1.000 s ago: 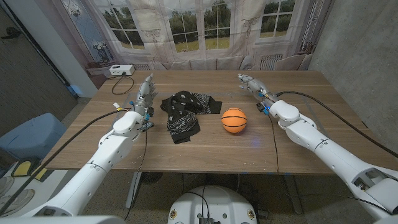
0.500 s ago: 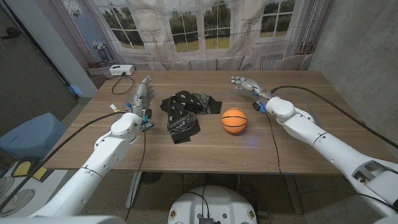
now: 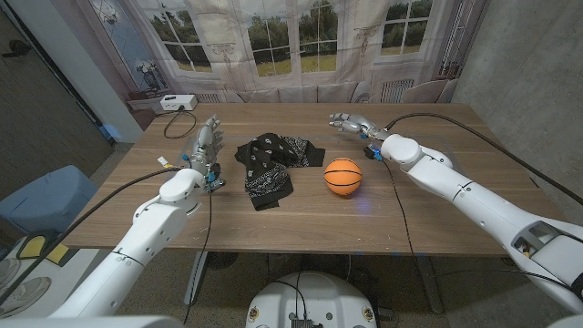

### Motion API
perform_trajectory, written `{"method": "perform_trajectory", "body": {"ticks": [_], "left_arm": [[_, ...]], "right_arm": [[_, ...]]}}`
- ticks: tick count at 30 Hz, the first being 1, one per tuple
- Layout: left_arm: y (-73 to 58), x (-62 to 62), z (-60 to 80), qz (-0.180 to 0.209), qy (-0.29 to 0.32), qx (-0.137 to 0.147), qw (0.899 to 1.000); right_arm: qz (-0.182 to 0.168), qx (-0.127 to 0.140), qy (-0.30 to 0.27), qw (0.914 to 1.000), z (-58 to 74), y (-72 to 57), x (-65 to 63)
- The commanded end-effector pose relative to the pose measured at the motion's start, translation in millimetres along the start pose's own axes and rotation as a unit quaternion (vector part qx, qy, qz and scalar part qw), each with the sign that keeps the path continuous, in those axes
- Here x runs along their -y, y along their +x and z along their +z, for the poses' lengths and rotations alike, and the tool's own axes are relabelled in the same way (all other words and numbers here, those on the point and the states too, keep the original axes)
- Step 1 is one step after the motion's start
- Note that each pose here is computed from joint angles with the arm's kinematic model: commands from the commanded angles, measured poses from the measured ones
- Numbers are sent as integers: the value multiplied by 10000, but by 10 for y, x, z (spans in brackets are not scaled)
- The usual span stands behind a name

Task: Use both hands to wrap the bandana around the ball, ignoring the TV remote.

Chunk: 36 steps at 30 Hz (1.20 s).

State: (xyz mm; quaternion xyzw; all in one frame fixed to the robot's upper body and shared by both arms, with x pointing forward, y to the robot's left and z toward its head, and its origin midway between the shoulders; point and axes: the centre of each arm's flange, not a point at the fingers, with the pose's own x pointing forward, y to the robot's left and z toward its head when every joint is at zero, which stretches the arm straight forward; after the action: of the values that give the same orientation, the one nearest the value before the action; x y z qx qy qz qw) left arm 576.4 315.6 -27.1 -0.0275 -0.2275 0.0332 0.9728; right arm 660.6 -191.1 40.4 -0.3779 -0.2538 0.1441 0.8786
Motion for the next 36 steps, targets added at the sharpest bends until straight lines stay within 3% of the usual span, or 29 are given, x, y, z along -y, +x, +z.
{"method": "perform_trajectory", "body": {"ticks": [1,16,36], "left_arm": [[-22,24,-19,-41,-45,4,10000],[23,28,-10,-61,-70,35,10000],[82,12,-5,-45,-99,70,9999]], "right_arm": [[323,-199,-699,9968,156,216,-60],[794,-271,-1397,9866,358,424,-216],[1285,-320,-2383,9621,540,542,-483]]}}
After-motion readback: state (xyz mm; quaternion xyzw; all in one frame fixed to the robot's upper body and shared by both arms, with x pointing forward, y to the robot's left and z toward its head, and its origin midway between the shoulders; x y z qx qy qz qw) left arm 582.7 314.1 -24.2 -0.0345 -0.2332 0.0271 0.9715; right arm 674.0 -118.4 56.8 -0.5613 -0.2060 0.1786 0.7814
